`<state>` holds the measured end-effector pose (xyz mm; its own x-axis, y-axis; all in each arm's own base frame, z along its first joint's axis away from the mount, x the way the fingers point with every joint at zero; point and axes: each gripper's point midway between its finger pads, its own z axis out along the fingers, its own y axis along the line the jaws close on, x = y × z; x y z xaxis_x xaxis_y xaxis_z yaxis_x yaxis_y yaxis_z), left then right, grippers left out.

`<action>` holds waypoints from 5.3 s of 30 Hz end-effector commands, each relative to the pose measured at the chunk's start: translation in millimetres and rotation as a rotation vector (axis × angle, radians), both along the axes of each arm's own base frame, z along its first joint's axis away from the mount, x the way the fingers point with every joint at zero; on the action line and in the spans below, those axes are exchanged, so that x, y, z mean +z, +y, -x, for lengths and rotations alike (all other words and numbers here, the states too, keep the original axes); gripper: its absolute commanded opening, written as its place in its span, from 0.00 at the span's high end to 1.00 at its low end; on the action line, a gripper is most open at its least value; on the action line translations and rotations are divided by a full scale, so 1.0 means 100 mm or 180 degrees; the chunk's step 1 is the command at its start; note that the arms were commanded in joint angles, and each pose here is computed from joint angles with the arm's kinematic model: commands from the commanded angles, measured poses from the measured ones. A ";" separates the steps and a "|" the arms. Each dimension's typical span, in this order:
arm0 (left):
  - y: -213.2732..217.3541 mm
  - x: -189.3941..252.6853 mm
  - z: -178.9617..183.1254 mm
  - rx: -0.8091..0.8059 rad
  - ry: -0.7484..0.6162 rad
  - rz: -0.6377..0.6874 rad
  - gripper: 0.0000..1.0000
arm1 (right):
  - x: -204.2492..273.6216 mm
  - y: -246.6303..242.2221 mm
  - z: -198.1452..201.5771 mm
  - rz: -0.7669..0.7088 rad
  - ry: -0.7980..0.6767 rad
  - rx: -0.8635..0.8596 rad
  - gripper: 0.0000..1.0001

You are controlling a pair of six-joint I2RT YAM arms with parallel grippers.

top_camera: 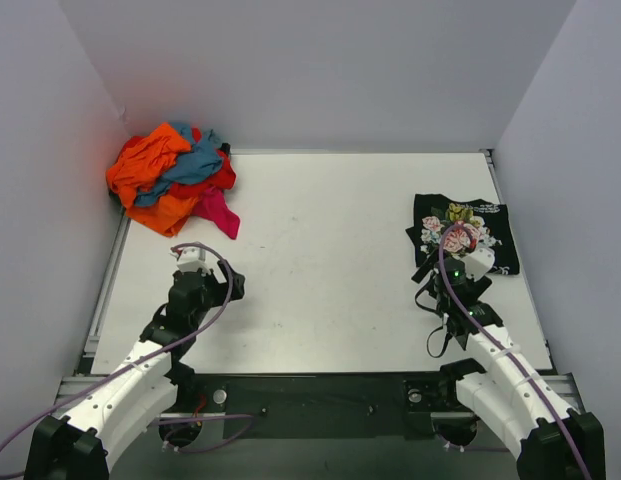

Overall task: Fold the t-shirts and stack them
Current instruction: Grab crumpled tshirt from bin with the left arm, then move the tshirt to the center of the board, then flatten out the tshirt

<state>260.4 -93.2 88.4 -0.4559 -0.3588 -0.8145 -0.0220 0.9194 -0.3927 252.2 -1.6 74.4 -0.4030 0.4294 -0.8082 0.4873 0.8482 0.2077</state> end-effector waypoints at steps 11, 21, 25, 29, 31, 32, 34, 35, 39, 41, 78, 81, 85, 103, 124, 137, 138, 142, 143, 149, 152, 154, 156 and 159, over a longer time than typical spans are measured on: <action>0.81 0.85 -0.69 0.1564 -0.0220 0.0348 0.10 | 0.04 -0.03 0.04 -0.0086 -0.0232 -0.0104 0.06; 1.72 1.48 -1.75 0.2337 -0.0218 0.0430 0.14 | 0.03 -0.02 0.04 -0.0089 -0.0219 -0.0110 0.07; 1.90 1.47 -2.17 0.2408 -0.0122 0.0501 0.16 | 0.03 -0.03 0.04 -0.0079 -0.0206 -0.0113 0.07; 1.98 1.39 -2.57 0.2431 0.0066 0.0490 0.21 | 0.03 -0.03 0.04 -0.0072 -0.0191 -0.0119 0.07; 1.98 1.29 -2.73 0.2441 0.0200 0.0499 0.23 | 0.03 -0.04 0.03 -0.0062 -0.0189 -0.0135 0.07; 1.99 1.19 -2.75 0.2484 0.0310 0.0515 0.23 | 0.03 -0.04 0.03 -0.0050 -0.0182 -0.0146 0.07; 2.02 1.06 -2.87 0.2531 0.0392 0.0514 0.24 | 0.03 -0.05 0.03 -0.0038 -0.0173 -0.0159 0.07; 2.03 0.98 -2.94 0.2543 0.0424 0.0512 0.26 | 0.02 -0.05 0.03 -0.0035 -0.0164 -0.0159 0.07; 2.05 0.77 -3.10 0.2523 0.0537 0.0474 0.42 | 0.02 -0.04 0.03 -0.0040 -0.0147 -0.0148 0.10; 2.07 0.75 -3.15 0.2500 0.0595 0.0397 0.61 | 0.02 -0.04 0.02 -0.0043 -0.0146 -0.0144 0.11; -1.47 4.60 -1.31 0.0059 -0.1737 0.0326 1.00 | -0.01 -0.02 0.03 -0.0031 -0.0052 -0.0100 0.11; -1.24 3.86 -1.39 0.0209 -0.1359 0.0448 0.74 | 0.00 0.02 0.01 -0.0046 -0.0062 -0.0021 0.09; -0.87 2.44 -1.32 0.0419 -0.0565 0.0629 0.13 | 0.03 0.20 -0.04 -0.0102 -0.0107 0.0329 0.04; -1.15 0.62 -0.84 -0.0531 0.0639 0.0194 0.28 | 0.29 0.59 -0.54 -0.0029 0.0703 0.0510 0.26; -0.91 -0.39 -0.46 -0.0586 0.1448 -0.0192 1.00 | 0.07 0.36 -0.78 -0.0309 0.0914 0.0190 0.27; 0.00 0.14 -0.19 0.0310 0.0768 0.0020 1.00 | -0.18 0.37 -1.16 -0.0728 0.1058 -0.0155 0.41; 0.01 0.14 -0.18 0.0322 0.0768 0.0011 1.00 | -0.16 0.39 -1.20 -0.0761 0.1051 -0.0146 0.43; -0.01 0.17 -0.17 0.0270 0.0742 0.0033 1.00 | -0.27 0.56 -1.15 -0.0966 0.1134 -0.0051 0.44; -0.02 0.17 -0.17 0.0260 0.0739 0.0037 1.00 | -0.29 0.60 -1.13 -0.0984 0.1121 -0.0020 0.46; -0.02 0.17 -0.16 0.0253 0.0730 0.0039 1.00 | -0.45 0.76 -0.76 -0.0974 0.1296 -0.0073 0.51; 0.01 0.20 -0.16 0.0280 0.0686 0.0037 1.00 | -0.49 0.88 -0.67 -0.1079 0.1255 -0.0027 0.52; 0.01 0.21 -0.15 0.0279 0.0672 0.0043 1.00 | -0.53 0.89 -0.62 -0.1082 0.1270 -0.0065 0.56; 0.01 0.22 -0.16 0.0279 0.0659 0.0048 1.00 | -0.58 0.88 -0.61 -0.1068 0.1292 -0.0107 0.59; 0.00 0.20 -0.15 0.0263 0.0659 0.0041 1.00 | -0.60 0.89 -0.69 -0.1067 0.1250 -0.0107 0.66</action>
